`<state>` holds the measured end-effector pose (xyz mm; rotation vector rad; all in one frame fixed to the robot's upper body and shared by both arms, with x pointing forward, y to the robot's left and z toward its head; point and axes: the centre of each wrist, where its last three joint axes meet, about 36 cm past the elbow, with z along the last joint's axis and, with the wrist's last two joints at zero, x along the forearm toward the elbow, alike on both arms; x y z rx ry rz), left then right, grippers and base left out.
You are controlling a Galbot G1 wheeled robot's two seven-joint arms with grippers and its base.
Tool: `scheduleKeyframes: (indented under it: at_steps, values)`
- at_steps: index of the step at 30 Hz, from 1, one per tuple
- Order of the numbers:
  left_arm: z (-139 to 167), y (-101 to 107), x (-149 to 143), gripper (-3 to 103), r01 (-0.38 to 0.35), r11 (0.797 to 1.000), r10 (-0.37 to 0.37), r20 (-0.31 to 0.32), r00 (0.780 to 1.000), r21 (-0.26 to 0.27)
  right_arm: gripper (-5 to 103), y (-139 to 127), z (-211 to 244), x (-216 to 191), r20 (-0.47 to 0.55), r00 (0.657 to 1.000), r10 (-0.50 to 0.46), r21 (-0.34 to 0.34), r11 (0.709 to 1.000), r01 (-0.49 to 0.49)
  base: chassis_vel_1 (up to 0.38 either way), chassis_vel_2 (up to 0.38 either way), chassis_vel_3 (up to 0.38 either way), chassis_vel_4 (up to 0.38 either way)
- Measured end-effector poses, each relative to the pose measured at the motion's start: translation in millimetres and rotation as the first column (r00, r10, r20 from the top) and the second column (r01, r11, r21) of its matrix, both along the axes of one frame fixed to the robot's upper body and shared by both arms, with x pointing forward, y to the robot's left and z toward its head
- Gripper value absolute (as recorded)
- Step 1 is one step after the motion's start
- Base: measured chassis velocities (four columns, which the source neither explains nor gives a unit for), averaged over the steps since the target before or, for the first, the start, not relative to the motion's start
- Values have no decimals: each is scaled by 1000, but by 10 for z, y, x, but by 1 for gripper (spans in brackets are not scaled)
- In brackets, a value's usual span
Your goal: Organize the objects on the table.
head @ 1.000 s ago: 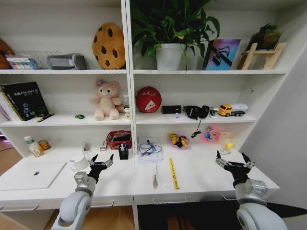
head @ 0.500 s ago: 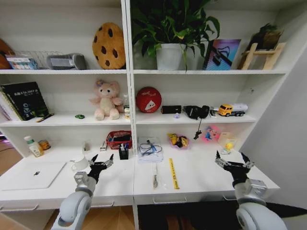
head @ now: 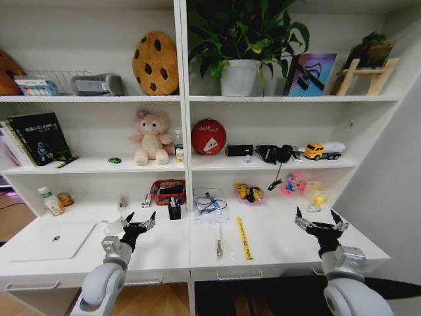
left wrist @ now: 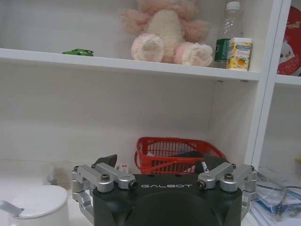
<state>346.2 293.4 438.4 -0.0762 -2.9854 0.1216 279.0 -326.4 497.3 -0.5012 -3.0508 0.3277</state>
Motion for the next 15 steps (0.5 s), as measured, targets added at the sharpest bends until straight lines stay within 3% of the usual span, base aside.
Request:
scheduleKeyframes:
  at_steps: [15]
  values:
    - [0,0,0,100,0,1000,0,0,1000,0,100,0,-2,1,0,1000,1,0,1000,-1,250,249,-252,-254]
